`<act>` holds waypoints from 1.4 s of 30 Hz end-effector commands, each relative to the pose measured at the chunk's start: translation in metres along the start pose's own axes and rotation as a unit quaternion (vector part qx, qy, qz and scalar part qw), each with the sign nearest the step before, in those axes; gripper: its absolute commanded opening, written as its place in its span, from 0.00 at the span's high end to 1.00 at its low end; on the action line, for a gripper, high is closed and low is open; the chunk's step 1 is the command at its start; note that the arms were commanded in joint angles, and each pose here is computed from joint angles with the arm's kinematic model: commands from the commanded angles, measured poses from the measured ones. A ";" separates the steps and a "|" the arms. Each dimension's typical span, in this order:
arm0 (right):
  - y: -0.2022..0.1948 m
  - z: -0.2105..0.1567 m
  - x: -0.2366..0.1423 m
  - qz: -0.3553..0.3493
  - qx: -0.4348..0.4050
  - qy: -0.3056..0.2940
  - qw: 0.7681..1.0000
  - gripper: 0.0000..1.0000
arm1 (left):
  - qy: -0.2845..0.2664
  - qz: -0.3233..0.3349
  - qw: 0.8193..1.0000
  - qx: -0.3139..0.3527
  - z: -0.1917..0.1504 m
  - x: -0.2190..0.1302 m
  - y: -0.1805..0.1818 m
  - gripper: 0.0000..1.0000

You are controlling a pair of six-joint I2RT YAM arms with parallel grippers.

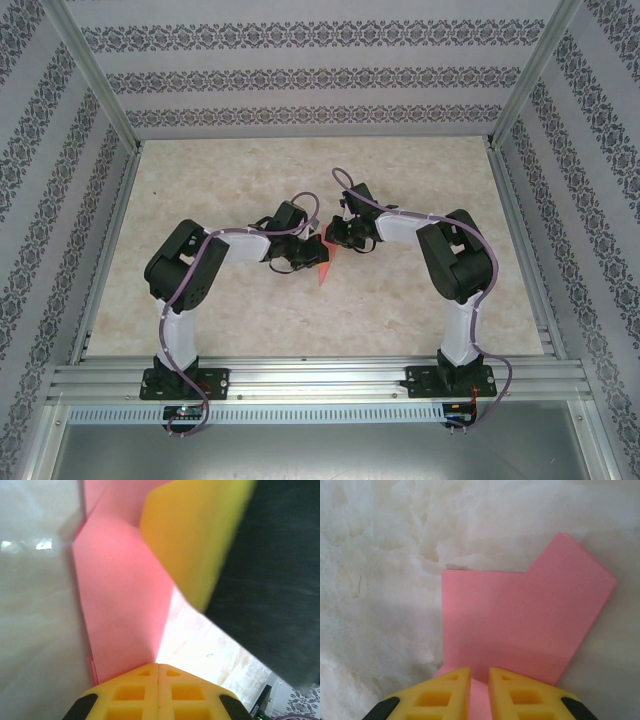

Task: Fold a paper plane with a square sheet of paper (fold left side to right side)
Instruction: Fold the wing for the fifth time at the center of the table.

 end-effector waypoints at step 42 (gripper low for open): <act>-0.026 -0.007 0.018 -0.057 0.016 0.017 0.998 0.81 | 0.126 0.060 0.988 0.066 -0.092 -0.015 0.007 0.98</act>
Point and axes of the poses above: each hand's point on the last joint's axis, 136 mm out from that joint toward the fingers, its own x axis out along the fingers, its own y axis along the line the jaws close on, z = x × y, the point moved 8 cm from there along -x, back along the fingers, and after that the axes turned 10 degrees about x, right-handed, at the moved point
